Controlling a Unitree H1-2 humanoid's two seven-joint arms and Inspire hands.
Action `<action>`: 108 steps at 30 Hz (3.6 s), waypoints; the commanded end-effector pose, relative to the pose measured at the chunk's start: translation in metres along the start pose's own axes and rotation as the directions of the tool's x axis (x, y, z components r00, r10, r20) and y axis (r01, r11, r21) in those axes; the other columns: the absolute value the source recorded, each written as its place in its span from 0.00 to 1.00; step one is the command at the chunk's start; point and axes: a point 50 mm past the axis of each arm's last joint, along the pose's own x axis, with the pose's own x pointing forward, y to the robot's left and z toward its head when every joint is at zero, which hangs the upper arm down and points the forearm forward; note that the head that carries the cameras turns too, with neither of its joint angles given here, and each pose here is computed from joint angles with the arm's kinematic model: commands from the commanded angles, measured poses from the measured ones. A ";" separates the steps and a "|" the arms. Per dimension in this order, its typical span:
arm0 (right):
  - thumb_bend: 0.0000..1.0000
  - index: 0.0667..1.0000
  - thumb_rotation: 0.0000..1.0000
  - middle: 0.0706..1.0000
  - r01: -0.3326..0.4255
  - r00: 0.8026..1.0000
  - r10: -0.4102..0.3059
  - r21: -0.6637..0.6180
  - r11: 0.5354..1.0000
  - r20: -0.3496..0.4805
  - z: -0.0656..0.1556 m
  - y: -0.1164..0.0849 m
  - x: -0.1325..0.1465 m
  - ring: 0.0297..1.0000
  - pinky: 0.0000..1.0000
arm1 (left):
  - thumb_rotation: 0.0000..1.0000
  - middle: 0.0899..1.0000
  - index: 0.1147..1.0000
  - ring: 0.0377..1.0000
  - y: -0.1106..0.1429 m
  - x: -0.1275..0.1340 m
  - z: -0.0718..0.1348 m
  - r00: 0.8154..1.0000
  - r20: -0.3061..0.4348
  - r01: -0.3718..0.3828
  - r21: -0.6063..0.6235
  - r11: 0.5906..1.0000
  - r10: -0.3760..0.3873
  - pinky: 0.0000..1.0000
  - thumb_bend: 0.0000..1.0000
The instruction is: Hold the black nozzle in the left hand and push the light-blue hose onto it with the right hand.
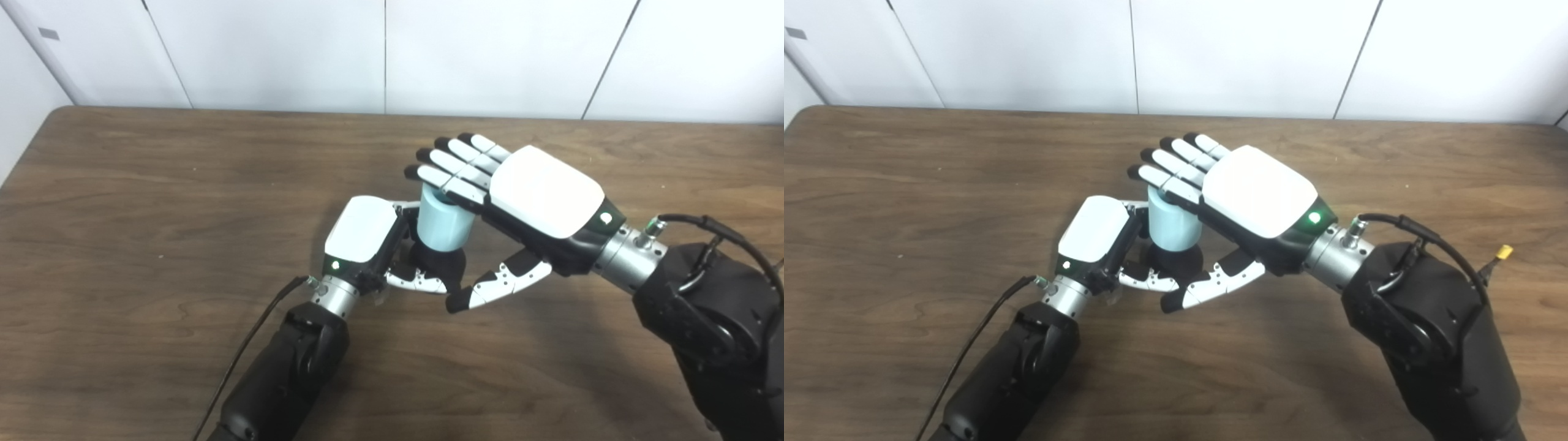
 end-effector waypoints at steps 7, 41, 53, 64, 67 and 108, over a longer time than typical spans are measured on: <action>0.64 0.95 0.92 0.98 -0.025 1.000 0.025 -0.017 1.000 -0.012 -0.005 0.020 -0.005 1.00 1.00 | 0.00 0.38 0.43 0.42 0.007 0.006 0.004 0.999 0.020 -0.027 0.023 0.999 0.026 0.40 0.50; 0.70 0.91 1.00 0.94 -0.174 0.985 0.174 0.107 0.979 0.010 0.000 0.043 -0.003 0.95 1.00 | 0.00 0.39 0.43 0.44 0.009 0.006 0.006 0.999 0.023 -0.023 0.038 0.999 0.023 0.41 0.50; 0.63 0.98 1.00 1.00 0.187 0.982 -0.189 0.194 0.963 -0.007 -0.012 -0.036 0.003 1.00 1.00 | 0.00 0.37 0.44 0.42 0.007 0.006 0.004 1.000 0.017 -0.023 0.028 0.999 0.022 0.39 0.50; 0.57 0.96 1.00 0.97 0.294 0.956 -0.259 0.401 0.868 -0.140 -0.036 -0.031 0.004 0.96 0.88 | 0.00 0.38 0.43 0.41 0.010 0.006 0.002 1.000 -0.005 -0.025 0.013 1.000 0.025 0.38 0.50; 0.54 0.94 1.00 0.95 0.306 0.951 -0.250 0.426 0.851 -0.183 -0.042 -0.023 0.003 0.93 0.83 | 0.00 0.39 0.43 0.42 0.011 0.005 0.002 1.000 -0.014 -0.024 0.008 1.000 0.024 0.39 0.50; 0.53 0.94 1.00 0.93 0.285 0.947 -0.168 0.470 0.836 -0.275 -0.051 0.010 -0.002 0.91 0.81 | 0.59 0.96 1.00 0.93 0.071 0.016 -0.028 0.973 -0.219 -0.073 0.011 0.997 0.074 0.97 1.00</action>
